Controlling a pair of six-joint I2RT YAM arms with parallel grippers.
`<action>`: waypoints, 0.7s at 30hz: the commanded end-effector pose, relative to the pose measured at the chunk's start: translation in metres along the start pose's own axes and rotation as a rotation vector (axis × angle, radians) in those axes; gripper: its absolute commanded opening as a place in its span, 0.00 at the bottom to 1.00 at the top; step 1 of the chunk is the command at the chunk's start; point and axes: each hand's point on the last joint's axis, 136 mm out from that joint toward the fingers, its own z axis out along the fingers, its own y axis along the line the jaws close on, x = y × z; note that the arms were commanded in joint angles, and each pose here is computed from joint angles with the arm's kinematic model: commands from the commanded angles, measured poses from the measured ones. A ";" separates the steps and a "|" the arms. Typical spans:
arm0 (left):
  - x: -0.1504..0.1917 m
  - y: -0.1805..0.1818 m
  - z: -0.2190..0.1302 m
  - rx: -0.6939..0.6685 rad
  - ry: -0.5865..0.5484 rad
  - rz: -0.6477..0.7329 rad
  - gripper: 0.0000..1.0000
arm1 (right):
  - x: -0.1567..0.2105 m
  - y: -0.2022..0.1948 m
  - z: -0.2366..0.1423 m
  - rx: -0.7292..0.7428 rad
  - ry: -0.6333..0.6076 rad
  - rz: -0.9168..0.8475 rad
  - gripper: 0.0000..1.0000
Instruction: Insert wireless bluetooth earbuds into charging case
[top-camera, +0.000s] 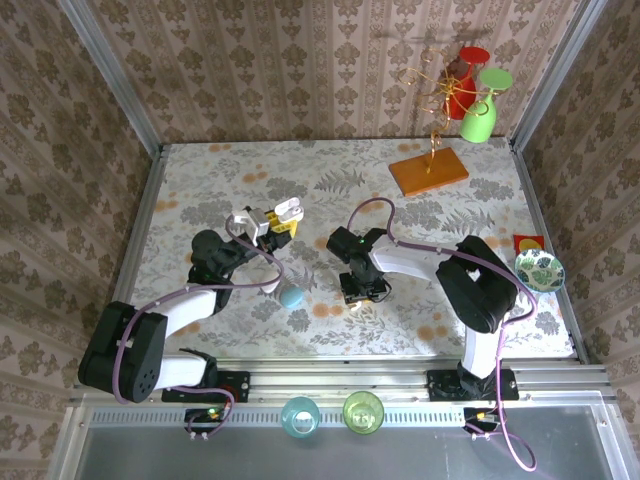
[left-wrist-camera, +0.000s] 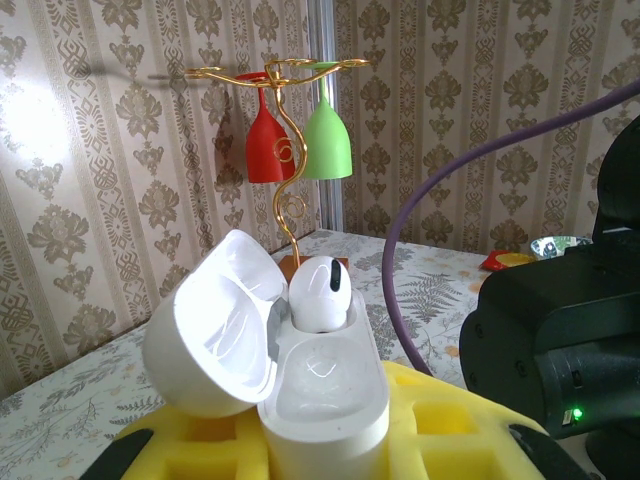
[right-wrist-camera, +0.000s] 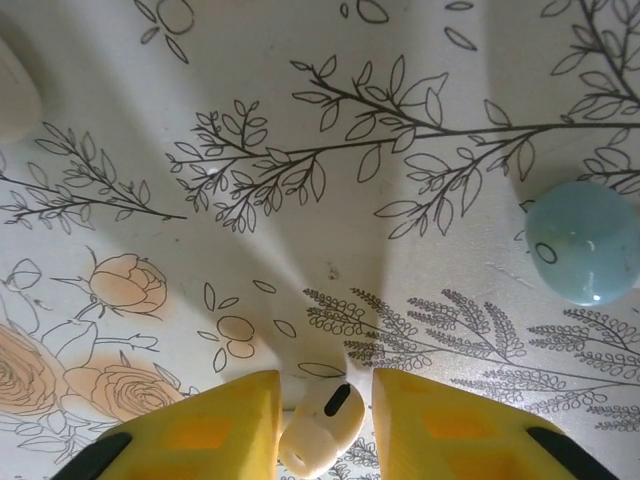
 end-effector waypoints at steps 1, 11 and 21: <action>-0.007 0.001 -0.002 -0.006 -0.019 0.038 0.00 | 0.006 -0.001 0.004 0.019 0.037 -0.006 0.27; -0.007 0.000 -0.004 -0.010 -0.013 0.046 0.00 | -0.008 0.005 -0.011 0.007 -0.026 -0.302 0.23; -0.012 0.003 -0.005 -0.028 -0.005 0.056 0.00 | -0.018 -0.019 -0.010 0.201 -0.011 -0.737 0.26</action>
